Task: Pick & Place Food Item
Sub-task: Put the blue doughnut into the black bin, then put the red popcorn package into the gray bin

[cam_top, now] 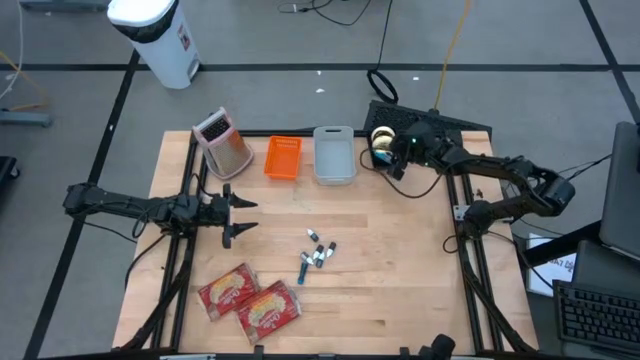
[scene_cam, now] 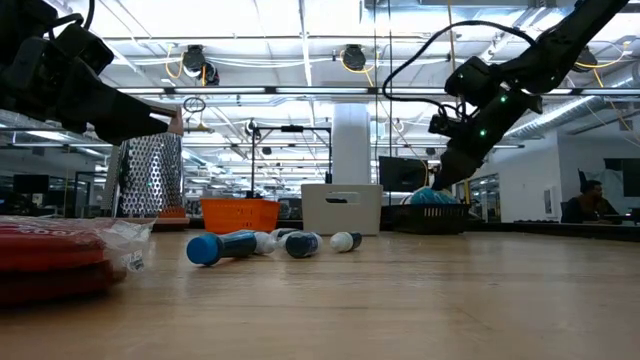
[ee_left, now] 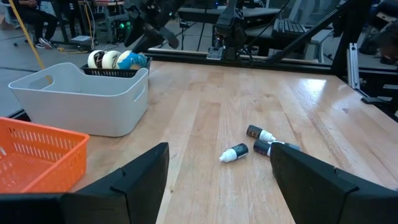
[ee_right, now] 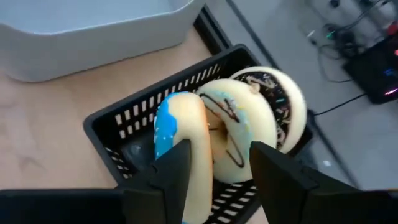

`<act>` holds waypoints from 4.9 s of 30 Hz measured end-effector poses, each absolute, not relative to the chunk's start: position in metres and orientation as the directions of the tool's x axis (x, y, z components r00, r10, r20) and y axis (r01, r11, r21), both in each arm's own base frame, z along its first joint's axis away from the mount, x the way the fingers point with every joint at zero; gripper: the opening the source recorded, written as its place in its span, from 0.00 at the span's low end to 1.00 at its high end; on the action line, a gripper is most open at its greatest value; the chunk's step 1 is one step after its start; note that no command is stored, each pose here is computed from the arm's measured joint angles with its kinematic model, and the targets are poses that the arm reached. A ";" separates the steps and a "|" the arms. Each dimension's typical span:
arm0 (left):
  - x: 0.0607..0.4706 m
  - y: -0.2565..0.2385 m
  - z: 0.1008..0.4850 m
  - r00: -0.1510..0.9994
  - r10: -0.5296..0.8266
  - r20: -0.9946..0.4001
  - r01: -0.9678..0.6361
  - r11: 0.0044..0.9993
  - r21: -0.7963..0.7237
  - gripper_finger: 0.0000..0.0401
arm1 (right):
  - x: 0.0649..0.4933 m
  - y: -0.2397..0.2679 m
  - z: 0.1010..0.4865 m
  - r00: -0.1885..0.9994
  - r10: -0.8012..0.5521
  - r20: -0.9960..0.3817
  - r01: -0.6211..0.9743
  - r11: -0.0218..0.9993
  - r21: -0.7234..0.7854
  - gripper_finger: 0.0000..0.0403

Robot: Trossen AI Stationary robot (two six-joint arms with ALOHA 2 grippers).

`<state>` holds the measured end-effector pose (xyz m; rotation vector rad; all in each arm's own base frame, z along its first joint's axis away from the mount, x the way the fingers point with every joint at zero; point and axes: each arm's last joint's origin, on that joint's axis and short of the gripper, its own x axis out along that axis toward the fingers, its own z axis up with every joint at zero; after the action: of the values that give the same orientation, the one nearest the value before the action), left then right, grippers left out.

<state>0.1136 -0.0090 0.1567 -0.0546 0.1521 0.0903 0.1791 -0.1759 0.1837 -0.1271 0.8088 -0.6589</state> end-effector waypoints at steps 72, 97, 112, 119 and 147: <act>0.114 -0.009 0.157 0.984 0.086 -0.154 -0.094 0.994 -0.047 0.70 | 0.214 -0.025 0.209 0.977 0.183 -0.108 -0.191 0.979 -0.070 0.36; 0.115 -0.005 0.180 0.972 0.220 0.082 -0.120 0.764 -0.634 0.70 | 0.214 -0.029 0.212 0.983 0.165 -0.079 -0.176 0.970 -0.166 0.36; 0.170 -0.088 0.201 0.459 -0.167 -0.872 -0.486 0.775 -0.404 0.70 | 0.214 -0.028 0.212 0.983 0.165 -0.079 -0.177 0.970 -0.169 0.36; 0.182 -0.130 0.162 0.102 -0.260 -0.960 -0.600 0.754 -0.267 0.70 | 0.214 -0.028 0.211 0.982 0.166 -0.088 -0.178 0.970 -0.163 0.36; 0.178 -0.128 0.158 0.138 -0.110 -0.984 -0.661 0.730 -0.174 0.02 | 0.214 -0.028 0.210 0.981 0.165 -0.100 -0.178 0.975 -0.135 0.36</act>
<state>0.1776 -0.1277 0.1578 -0.6894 1.3995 0.4477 0.2139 -0.0284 0.2099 -0.1440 0.0883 0.1732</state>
